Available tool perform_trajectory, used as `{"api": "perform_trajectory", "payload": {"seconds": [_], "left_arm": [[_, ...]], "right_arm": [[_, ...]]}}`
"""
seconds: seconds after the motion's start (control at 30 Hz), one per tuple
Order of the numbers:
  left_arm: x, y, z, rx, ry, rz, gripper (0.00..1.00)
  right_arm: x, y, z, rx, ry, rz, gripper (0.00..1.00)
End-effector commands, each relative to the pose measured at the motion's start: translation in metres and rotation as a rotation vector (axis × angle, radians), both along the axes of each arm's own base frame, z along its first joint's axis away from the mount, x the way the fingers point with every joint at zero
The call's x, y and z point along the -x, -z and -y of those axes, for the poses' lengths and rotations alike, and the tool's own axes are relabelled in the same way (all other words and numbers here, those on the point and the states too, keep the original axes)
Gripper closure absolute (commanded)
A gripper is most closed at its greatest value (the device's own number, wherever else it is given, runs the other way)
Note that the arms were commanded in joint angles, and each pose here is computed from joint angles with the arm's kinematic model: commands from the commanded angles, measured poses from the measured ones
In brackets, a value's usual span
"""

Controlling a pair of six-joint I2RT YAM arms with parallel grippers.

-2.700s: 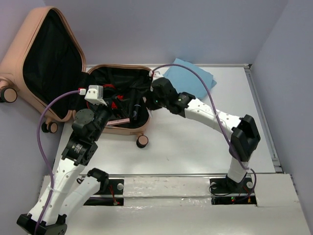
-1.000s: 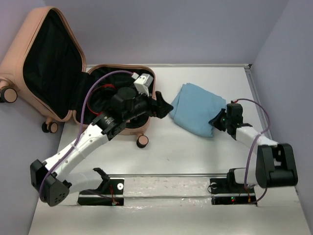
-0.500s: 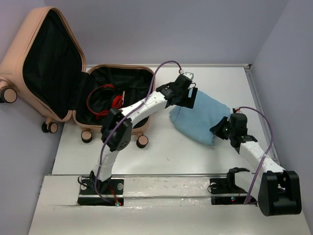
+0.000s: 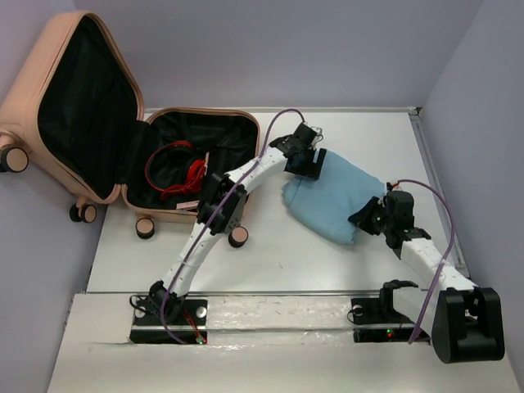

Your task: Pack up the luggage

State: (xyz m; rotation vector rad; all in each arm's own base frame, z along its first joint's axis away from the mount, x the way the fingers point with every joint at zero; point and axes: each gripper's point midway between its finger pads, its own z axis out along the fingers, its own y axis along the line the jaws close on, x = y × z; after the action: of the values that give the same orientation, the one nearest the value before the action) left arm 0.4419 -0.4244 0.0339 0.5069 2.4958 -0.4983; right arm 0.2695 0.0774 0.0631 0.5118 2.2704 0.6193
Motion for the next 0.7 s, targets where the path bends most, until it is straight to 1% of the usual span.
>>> {"api": "perform_trajectory", "payload": {"seconds": [0.0,0.03,0.07,0.1,0.13,0.2,0.23,0.27,0.3,0.37,0.4,0.43,0.47,0.5,0.53,0.57,0.6,0.67], "left_arm": [[0.059,0.066,0.002,-0.029,0.105,-0.242,0.24],[0.062,0.065,0.006,-0.013,0.120,-0.249,0.35],[0.069,0.069,0.012,0.002,0.138,-0.262,0.75],[0.073,0.068,0.016,0.018,0.151,-0.268,0.90],[0.081,0.066,0.019,0.043,0.170,-0.290,0.94],[0.085,0.053,0.026,0.101,0.192,-0.291,0.94],[0.082,0.026,0.030,0.149,0.199,-0.251,0.94],[0.083,0.022,0.030,0.180,0.200,-0.230,0.94],[0.085,-0.004,0.028,0.227,0.193,-0.216,0.94],[0.078,-0.042,0.034,0.306,0.202,-0.154,0.94],[0.077,-0.062,0.036,0.337,0.208,-0.131,0.94],[0.078,-0.098,0.038,0.386,0.220,-0.090,0.94],[0.077,-0.124,0.041,0.429,0.234,-0.056,0.94],[0.078,-0.144,0.042,0.460,0.245,-0.031,0.94],[0.074,-0.183,0.038,0.510,0.241,0.020,0.94],[0.071,-0.202,0.034,0.537,0.241,0.044,0.94],[0.072,-0.228,0.029,0.580,0.246,0.057,0.94],[0.057,-0.262,0.009,0.615,0.224,0.095,0.94]], "right_arm": [[-0.011,-0.017,-0.007,-0.027,-0.045,0.083,0.93],[-0.011,-0.018,-0.007,-0.028,-0.044,0.084,0.93],[-0.012,-0.018,-0.007,-0.027,-0.043,0.084,0.93],[-0.013,-0.018,-0.007,-0.026,-0.042,0.084,0.93],[-0.014,-0.019,-0.007,-0.026,-0.040,0.085,0.93],[-0.016,-0.022,-0.006,-0.025,-0.039,0.090,0.93],[-0.018,-0.023,-0.006,-0.025,-0.037,0.092,0.93],[-0.020,-0.026,-0.006,-0.024,-0.037,0.100,0.93],[-0.021,-0.029,-0.006,-0.025,-0.035,0.106,0.93],[-0.025,-0.036,-0.006,-0.024,-0.034,0.128,0.93],[-0.029,-0.047,-0.008,-0.032,-0.040,0.156,0.93],[-0.032,-0.055,-0.009,-0.037,-0.045,0.175,0.93],[-0.035,-0.066,-0.010,-0.045,-0.048,0.202,0.93],[-0.043,-0.089,-0.013,-0.059,-0.058,0.252,0.93],[-0.047,-0.101,-0.015,-0.069,-0.065,0.276,0.93],[-0.050,-0.114,-0.020,-0.077,-0.082,0.301,0.93],[-0.059,-0.142,-0.025,-0.084,-0.097,0.358,0.93],[-0.070,-0.165,-0.040,-0.099,-0.133,0.389,0.93]]}}
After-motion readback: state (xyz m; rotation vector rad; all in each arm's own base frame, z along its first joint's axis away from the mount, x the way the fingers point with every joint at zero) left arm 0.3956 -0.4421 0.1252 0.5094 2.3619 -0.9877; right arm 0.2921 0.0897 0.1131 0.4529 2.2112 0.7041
